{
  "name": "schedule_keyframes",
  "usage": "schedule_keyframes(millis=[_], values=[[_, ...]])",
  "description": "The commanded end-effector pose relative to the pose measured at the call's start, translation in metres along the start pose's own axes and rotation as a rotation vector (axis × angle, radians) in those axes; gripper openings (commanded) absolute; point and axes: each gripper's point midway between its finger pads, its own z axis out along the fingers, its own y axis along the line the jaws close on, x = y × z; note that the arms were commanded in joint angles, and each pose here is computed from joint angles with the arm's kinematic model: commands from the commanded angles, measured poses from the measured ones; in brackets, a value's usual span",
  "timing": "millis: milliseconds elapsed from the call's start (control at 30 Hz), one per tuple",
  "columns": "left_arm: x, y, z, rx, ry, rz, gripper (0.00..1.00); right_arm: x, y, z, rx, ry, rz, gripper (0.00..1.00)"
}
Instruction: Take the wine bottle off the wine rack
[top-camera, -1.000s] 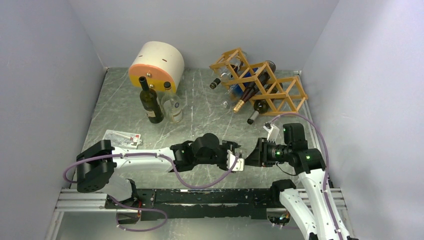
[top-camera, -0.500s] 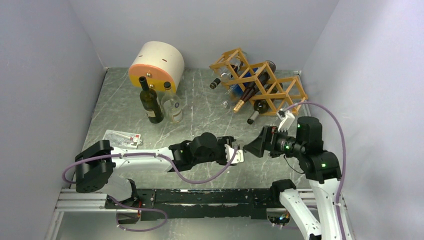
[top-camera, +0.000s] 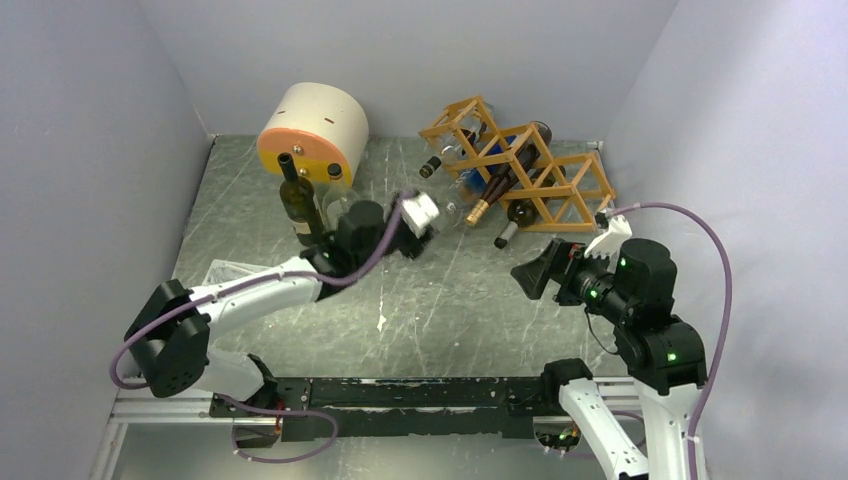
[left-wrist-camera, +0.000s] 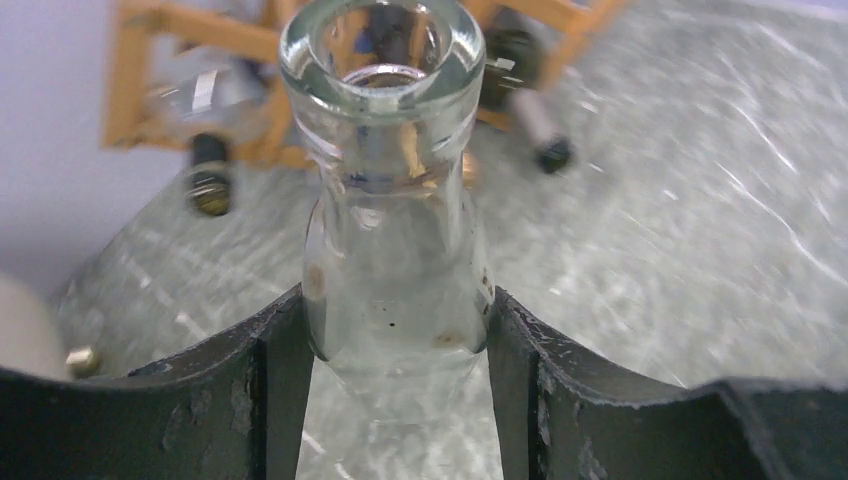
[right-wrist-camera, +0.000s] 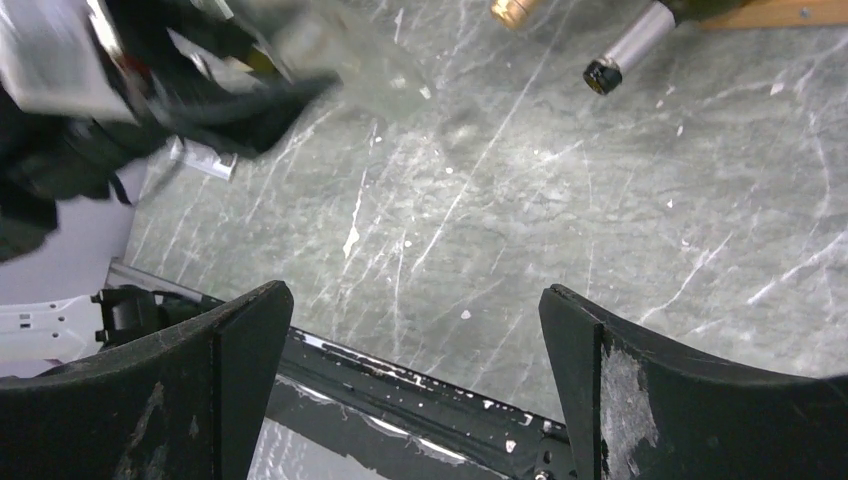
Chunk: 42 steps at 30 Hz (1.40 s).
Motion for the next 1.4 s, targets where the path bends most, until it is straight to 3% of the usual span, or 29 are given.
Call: schedule_keyframes(millis=[0,433,667,933,1367], values=[[-0.06,0.087,-0.012,-0.143,-0.186,-0.25,0.07,0.009,-0.01,0.015,0.023,0.026,0.027,1.0],[-0.012,0.16,-0.024,-0.21,-0.188,-0.311,0.07,0.02,-0.012,0.028,-0.001,0.053,0.041,1.0],[0.012,0.163,-0.02,-0.233,-0.153,-0.29,0.07,0.026,-0.012,0.028,-0.008,0.063,0.053,1.0],[0.035,0.169,-0.014,-0.296,-0.102,-0.366,0.07,0.027,-0.013,0.021,0.009,0.064,0.042,1.0],[0.046,0.171,-0.019,-0.406,-0.093,-0.334,0.2,0.034,-0.01,0.022,-0.02,0.072,0.061,1.0]])
